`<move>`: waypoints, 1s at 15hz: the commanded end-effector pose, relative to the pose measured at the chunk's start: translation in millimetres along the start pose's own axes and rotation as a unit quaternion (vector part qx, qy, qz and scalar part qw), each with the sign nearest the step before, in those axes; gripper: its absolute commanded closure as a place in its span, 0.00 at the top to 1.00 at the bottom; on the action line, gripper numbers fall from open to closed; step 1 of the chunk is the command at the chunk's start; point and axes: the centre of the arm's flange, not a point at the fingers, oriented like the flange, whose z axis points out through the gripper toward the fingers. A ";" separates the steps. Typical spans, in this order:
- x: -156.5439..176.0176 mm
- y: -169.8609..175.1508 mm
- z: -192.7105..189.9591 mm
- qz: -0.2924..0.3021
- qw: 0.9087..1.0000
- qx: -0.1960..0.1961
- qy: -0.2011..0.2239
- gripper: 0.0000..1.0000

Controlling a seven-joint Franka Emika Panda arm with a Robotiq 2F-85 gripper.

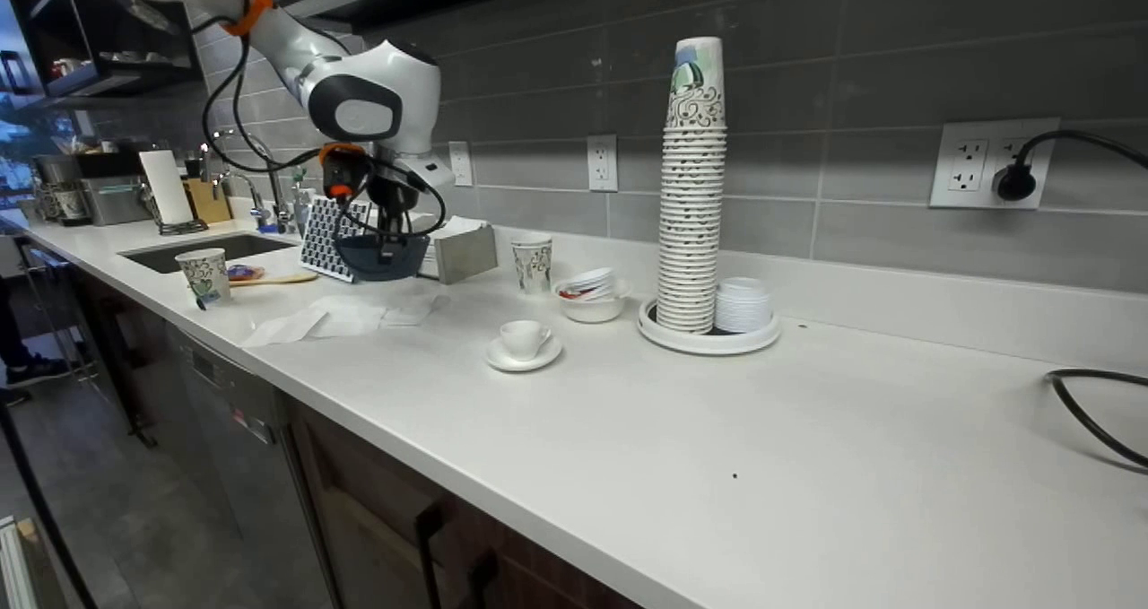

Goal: Put the black object in the blue bowl, then move the bowl backwards

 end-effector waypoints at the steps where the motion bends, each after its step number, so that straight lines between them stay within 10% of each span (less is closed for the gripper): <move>1: 42.5 -15.0 -2.3 0.071 0.997 0.020 -0.027 0.01; 15: 79.4 -3.9 12.0 0.037 0.994 0.058 0.084 0.01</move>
